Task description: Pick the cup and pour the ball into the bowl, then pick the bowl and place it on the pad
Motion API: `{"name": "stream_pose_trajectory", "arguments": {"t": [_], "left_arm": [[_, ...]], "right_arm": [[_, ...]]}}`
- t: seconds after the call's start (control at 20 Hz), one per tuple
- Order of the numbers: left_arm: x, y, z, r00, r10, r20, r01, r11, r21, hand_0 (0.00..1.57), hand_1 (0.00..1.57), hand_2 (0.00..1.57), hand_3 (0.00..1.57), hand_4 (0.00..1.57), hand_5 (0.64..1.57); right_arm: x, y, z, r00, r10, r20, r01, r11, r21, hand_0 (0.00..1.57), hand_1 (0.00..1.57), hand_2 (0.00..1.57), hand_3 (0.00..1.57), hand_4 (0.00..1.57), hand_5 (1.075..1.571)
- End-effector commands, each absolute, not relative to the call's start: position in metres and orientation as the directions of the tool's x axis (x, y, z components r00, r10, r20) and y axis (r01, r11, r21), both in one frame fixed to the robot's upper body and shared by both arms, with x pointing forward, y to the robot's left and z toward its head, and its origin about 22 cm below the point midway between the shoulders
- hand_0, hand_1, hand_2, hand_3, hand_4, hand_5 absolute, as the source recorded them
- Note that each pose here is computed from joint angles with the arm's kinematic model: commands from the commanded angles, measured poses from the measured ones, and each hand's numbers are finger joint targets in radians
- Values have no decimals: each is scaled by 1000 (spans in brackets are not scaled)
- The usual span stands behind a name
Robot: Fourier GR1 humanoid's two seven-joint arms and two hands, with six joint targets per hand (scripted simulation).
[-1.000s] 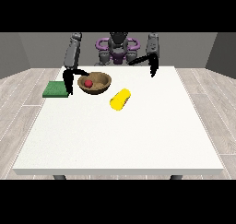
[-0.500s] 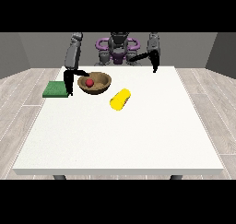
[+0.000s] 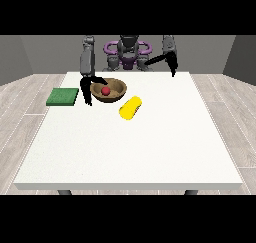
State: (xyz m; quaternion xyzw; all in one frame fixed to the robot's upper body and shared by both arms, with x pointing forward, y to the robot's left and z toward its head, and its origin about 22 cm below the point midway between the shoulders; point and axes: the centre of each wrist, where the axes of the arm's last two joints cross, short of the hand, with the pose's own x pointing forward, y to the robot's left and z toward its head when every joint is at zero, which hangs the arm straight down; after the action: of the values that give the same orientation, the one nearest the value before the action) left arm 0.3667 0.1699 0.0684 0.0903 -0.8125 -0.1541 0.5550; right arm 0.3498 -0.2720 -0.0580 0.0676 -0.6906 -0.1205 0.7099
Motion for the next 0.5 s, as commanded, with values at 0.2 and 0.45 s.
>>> {"name": "stream_pose_trajectory", "arguments": {"t": [0.2,0.45], "left_arm": [[368,185,82,-413,-309,857,36,934,354,0,0,0,0,0,1567],[378,192,95,-396,-311,864,1,941,339,0,0,0,0,0,1569]], "right_arm": [[324,-284,-90,227,-99,969,186,981,56,1571,1571,1571,1571,960,1556],[345,-277,-68,268,-55,962,202,979,0,1571,1571,1571,1571,1034,1551]]}}
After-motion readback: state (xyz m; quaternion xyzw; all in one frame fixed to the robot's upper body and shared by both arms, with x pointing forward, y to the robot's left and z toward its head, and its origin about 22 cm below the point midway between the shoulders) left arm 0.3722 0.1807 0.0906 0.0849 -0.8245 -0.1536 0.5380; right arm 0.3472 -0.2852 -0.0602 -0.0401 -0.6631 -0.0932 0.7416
